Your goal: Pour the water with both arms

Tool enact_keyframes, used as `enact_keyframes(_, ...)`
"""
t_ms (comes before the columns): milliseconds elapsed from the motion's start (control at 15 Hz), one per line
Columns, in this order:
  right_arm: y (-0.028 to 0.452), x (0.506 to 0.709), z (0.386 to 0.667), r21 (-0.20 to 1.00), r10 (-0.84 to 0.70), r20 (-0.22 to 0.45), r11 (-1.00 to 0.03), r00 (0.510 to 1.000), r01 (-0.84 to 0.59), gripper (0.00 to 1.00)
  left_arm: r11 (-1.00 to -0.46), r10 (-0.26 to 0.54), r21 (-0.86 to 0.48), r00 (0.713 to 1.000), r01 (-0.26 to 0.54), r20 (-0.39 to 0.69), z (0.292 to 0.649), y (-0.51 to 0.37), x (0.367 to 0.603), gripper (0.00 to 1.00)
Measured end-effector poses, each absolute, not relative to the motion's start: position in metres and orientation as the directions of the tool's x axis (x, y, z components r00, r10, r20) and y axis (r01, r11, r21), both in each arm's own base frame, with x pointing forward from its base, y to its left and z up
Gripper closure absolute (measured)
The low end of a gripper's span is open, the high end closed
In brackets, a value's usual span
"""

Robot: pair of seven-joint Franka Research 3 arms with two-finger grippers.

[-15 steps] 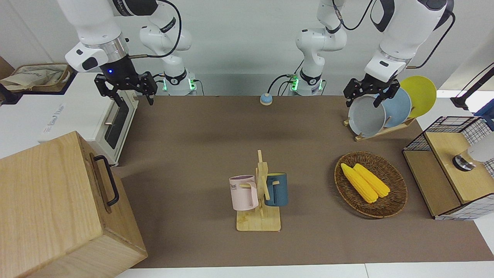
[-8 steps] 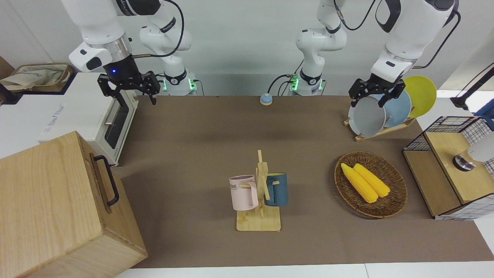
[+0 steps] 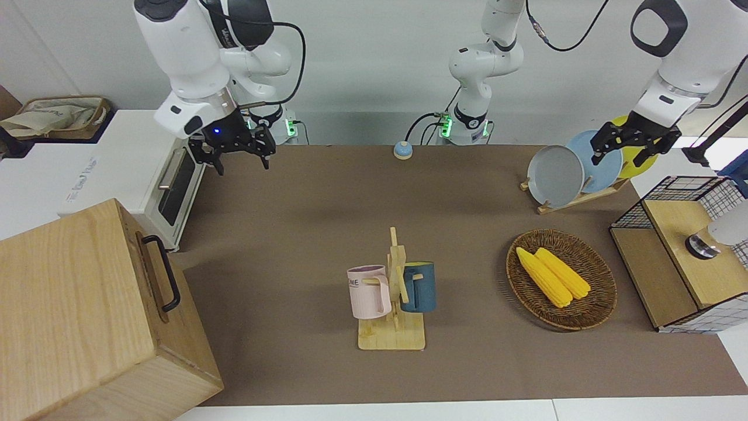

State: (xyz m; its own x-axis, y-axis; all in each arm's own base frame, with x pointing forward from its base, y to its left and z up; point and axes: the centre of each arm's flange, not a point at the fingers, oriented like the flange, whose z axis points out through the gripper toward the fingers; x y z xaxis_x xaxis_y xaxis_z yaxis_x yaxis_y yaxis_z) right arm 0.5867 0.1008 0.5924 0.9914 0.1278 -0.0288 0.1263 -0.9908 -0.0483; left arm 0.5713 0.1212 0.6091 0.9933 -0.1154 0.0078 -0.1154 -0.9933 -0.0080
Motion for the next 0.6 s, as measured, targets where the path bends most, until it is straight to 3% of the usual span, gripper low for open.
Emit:
enact_keyframes(333, 0.180, 0.607, 0.531, -0.074, 0.208, 0.027, -0.975, 0.978, 0.209, 0.00, -0.986, -0.167, -0.035, 0.985, -0.166, 0.047, 0.597, 0.218, 0.565, 0.00)
enact_keyframes(600, 0.221, 0.622, 0.500, -0.096, 0.248, 0.105, -0.961, 0.963, 0.258, 0.00, -0.982, -0.179, -0.068, 0.980, -0.174, 0.082, 0.592, 0.276, 0.553, 0.00)
